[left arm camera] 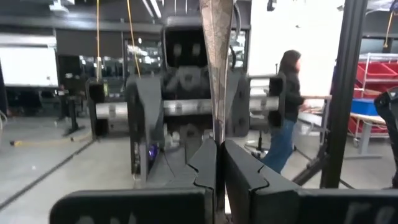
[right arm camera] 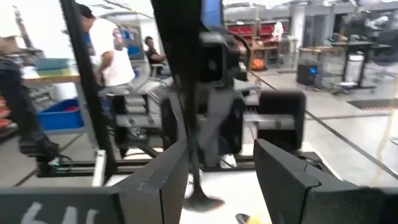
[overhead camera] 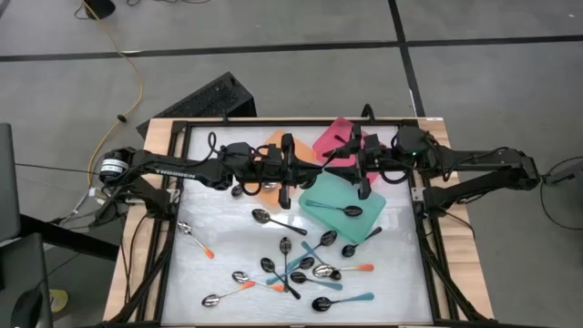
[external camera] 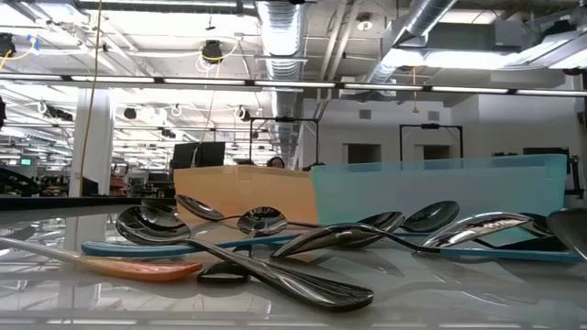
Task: Sort silverware by color (type)
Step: Put the black spoon into the pink bin
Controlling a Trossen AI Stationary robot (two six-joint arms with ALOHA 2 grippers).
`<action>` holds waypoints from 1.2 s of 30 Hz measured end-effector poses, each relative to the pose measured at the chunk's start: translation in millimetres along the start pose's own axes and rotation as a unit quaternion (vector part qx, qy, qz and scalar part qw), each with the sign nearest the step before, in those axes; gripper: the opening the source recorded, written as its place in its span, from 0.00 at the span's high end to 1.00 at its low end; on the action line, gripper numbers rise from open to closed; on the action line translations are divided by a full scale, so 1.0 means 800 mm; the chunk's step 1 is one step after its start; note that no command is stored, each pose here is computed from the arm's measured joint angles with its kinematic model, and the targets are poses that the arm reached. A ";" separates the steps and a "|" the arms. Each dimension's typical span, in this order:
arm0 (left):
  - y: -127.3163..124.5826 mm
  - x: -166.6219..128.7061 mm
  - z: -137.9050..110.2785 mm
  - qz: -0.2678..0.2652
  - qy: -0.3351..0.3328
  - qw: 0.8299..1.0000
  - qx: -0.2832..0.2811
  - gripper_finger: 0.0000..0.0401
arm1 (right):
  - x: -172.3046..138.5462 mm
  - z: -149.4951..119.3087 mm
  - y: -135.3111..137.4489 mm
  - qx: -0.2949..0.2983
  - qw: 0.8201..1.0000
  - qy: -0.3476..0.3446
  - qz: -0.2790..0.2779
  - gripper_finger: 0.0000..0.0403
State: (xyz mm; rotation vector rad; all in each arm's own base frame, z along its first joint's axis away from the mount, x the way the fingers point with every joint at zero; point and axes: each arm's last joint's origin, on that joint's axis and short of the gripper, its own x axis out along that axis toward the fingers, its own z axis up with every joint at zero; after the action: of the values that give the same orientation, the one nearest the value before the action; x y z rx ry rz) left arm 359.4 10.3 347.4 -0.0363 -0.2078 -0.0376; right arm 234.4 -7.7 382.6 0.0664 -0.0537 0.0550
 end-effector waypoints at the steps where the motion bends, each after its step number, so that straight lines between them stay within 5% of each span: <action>1: 0.000 0.000 -0.001 0.000 0.003 1.000 -0.002 1.00 | 0.000 0.000 0.001 0.000 1.000 -0.001 0.006 0.51; 15: 0.001 0.000 -0.004 0.007 0.015 1.000 -0.002 1.00 | 0.024 -0.006 -0.001 -0.004 0.999 -0.030 0.011 0.53; 26: 0.002 0.000 -0.006 0.019 0.023 1.000 -0.004 1.00 | 0.035 -0.015 0.001 -0.006 1.000 -0.021 0.009 0.89; 36: 0.002 0.001 -0.005 0.014 0.016 1.000 -0.010 1.00 | 0.021 -0.006 0.003 -0.035 0.999 -0.025 0.003 0.95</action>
State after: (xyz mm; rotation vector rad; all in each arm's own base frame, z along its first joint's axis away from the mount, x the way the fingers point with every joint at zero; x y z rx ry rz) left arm 360.8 11.5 343.4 -0.0578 -0.1756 -0.0125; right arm 251.3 -4.1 379.2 -0.0021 -0.1062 0.0565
